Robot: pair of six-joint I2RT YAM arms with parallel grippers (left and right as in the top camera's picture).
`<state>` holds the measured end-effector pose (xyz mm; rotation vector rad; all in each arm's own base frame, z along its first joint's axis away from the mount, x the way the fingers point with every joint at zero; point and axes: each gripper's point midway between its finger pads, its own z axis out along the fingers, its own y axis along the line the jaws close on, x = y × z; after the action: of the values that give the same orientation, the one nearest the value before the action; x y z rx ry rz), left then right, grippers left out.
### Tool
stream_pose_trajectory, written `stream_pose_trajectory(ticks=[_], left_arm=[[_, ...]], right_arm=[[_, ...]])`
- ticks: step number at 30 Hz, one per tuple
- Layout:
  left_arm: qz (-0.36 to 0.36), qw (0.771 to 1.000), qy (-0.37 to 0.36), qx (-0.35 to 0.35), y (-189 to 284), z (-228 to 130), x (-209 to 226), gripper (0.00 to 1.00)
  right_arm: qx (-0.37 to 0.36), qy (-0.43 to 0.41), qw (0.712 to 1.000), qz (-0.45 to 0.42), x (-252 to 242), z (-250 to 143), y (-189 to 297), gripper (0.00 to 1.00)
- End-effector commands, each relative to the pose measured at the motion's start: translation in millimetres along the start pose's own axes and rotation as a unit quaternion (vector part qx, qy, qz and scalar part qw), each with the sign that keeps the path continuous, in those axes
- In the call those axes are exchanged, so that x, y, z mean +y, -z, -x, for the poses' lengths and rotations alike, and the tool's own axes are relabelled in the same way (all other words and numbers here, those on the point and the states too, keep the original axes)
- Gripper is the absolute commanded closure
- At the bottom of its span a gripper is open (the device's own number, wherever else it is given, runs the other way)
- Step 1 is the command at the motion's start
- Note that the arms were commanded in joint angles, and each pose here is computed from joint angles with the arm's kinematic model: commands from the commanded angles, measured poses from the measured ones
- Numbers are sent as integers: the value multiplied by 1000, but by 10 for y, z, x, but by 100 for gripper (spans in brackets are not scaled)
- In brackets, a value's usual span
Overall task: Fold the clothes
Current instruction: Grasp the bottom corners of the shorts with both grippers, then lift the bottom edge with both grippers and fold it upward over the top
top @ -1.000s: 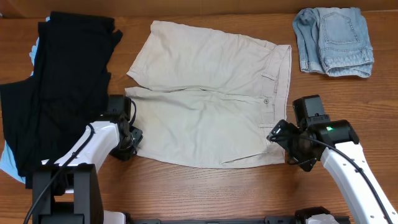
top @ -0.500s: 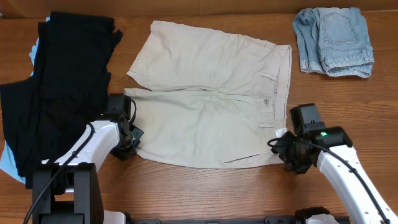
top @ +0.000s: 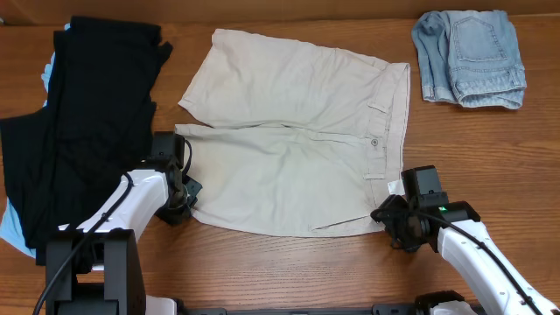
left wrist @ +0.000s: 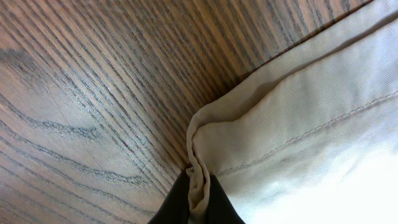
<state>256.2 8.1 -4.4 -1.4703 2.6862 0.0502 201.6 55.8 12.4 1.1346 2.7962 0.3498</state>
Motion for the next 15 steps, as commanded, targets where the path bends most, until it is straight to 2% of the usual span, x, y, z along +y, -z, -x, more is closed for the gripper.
stream_pose_trajectory(ticks=[1,5,7,13,15], left_arm=[[47,999,-13,20,-173,-119,225,96],[36,999,-33,14,-95,-49,122,96],[30,998,-46,10,-33,-3,57,96],[-2,995,-102,-13,321,242,-287,96],[-23,989,-143,-31,504,365,-466,96]], right_arm=[[3,1,1000,4,15,-20,-16,61],[3,1,1000,4,16,-20,-16,92],[3,1,1000,4,17,-18,-16,96],[-8,11,1000,18,130,66,72,96],[-16,31,999,27,229,130,196,96]])
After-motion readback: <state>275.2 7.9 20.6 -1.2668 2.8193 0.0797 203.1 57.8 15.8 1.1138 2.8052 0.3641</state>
